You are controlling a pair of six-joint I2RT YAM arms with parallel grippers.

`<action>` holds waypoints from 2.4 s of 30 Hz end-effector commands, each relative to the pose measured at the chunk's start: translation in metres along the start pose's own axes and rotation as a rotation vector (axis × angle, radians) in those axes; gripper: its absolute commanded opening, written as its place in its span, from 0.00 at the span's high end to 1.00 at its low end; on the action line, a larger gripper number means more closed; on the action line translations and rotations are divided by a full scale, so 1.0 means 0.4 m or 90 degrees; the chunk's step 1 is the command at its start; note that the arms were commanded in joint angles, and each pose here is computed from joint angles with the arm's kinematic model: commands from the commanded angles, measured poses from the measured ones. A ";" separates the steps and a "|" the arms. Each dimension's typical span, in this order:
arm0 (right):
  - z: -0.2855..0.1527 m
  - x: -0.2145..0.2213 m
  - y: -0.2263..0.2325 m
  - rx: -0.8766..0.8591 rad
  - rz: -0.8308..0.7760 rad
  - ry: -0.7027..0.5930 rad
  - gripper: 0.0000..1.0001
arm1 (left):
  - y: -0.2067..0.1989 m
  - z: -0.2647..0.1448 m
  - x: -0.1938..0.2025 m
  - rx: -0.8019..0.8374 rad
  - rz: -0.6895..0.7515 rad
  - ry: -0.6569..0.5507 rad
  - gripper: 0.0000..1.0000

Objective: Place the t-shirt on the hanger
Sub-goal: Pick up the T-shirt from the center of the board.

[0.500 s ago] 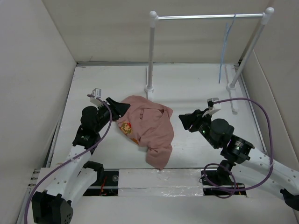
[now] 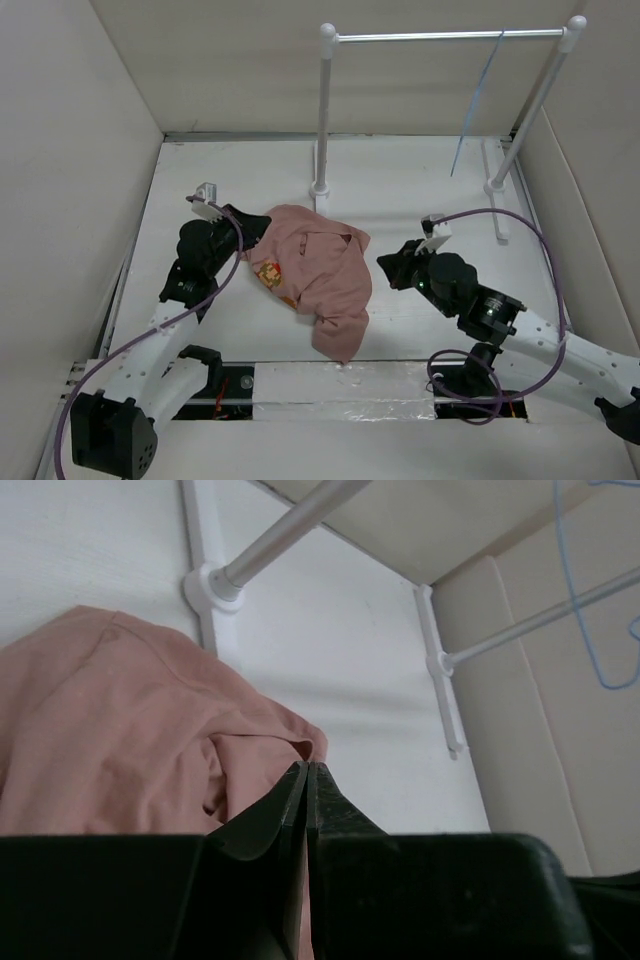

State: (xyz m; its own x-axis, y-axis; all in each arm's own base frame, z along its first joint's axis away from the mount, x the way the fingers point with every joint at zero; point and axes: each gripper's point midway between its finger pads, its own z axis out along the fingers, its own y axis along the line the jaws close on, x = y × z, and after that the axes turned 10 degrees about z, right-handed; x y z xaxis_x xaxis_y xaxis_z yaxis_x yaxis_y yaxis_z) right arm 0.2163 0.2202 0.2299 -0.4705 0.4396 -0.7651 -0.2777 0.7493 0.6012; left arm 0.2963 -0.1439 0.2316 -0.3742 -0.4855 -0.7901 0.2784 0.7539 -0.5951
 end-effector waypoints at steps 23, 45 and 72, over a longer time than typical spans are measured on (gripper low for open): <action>0.200 0.191 -0.099 0.024 0.000 0.146 0.60 | 0.061 0.272 0.199 -0.257 0.251 0.159 0.58; 0.193 0.227 -0.101 -0.023 0.001 0.200 0.49 | 0.124 0.373 0.270 -0.262 0.396 0.227 0.56; 0.142 0.125 -0.042 -0.036 0.002 0.122 0.94 | -0.043 0.179 0.140 -0.106 0.212 0.077 1.00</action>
State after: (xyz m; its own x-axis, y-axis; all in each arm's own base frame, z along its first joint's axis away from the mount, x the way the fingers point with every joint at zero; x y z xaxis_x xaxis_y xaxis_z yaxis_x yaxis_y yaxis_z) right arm 0.2441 0.2525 0.1391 -0.6621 0.3149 -0.6800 -0.2778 0.7396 0.6130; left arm 0.3424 -0.2089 0.1834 -0.3903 -0.1034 -0.9149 0.2270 0.9522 -0.2044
